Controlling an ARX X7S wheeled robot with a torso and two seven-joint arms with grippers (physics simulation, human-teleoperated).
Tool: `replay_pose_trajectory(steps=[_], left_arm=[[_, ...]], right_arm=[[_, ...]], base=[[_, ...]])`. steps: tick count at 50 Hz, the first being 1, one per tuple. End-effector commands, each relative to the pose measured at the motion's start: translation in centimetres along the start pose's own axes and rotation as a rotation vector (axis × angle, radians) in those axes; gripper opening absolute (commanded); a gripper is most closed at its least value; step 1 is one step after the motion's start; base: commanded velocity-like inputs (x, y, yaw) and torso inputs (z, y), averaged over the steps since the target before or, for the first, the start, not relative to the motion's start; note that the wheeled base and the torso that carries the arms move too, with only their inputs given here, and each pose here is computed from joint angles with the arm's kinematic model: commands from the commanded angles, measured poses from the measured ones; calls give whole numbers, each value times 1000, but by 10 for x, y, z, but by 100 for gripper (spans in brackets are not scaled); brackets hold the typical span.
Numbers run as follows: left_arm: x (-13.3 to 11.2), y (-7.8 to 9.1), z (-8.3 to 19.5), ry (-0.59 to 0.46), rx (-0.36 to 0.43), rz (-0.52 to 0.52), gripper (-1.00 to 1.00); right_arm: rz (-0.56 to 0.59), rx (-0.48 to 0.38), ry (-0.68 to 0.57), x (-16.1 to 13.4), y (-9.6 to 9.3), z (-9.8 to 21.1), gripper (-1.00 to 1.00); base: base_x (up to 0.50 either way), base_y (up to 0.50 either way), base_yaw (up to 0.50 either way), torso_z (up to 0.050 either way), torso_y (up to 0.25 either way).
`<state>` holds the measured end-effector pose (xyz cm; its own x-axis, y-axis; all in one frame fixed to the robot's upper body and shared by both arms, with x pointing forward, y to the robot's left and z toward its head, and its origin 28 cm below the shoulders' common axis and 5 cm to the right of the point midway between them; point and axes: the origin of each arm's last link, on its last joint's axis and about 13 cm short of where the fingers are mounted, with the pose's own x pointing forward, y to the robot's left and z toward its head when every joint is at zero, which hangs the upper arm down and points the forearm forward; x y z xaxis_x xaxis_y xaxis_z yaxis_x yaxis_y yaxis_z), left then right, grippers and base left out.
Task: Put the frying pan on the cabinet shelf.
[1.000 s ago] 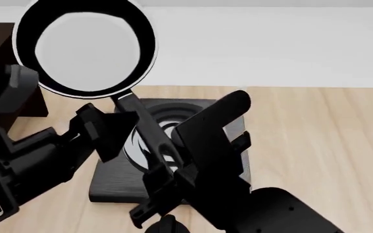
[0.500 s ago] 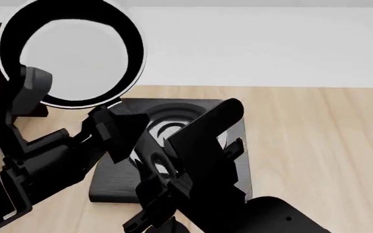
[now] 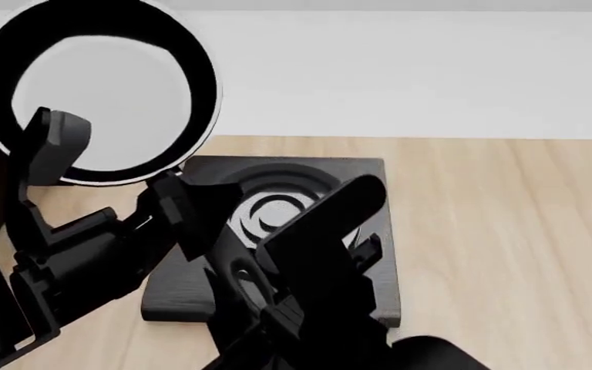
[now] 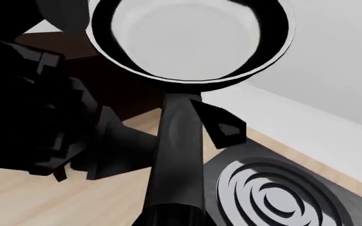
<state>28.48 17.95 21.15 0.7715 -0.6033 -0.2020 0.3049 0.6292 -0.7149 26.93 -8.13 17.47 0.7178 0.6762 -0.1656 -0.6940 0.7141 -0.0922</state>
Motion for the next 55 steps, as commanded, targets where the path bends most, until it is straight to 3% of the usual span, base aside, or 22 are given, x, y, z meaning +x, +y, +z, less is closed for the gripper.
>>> replay_pose_trajectory(steps=[1, 2, 3, 28, 29, 32, 55], left_arm=[[0, 2, 0, -4, -24, 8, 100], [0, 2, 0, -5, -30, 9, 100], [0, 2, 0, -6, -33, 11, -100], [0, 2, 6, -70, -72, 31, -100], [1, 3, 7, -75, -76, 33, -100], [1, 4, 9, -112, -47, 41, -100], [2, 16, 52, -263, -194, 93, -100]], right_arm=[[-25, -23, -62, -3, -1, 9, -100], [-28, -18, -62, -3, -1, 9, -100], [-28, -22, -60, -3, -1, 9, -100], [-44, -26, -72, -4, 0, 4, -100], [-40, -25, -70, -4, 0, 3, 100], [-53, -38, -78, -4, -1, 4, 100], [-102, 18, -161, -21, 9, 4, 100]], base=[[0, 0, 0, 0, 0], [0, 0, 0, 0, 0], [0, 0, 0, 0, 0], [0, 0, 0, 1, 2], [0, 0, 0, 0, 0], [0, 0, 0, 0, 0], [0, 0, 0, 0, 2]])
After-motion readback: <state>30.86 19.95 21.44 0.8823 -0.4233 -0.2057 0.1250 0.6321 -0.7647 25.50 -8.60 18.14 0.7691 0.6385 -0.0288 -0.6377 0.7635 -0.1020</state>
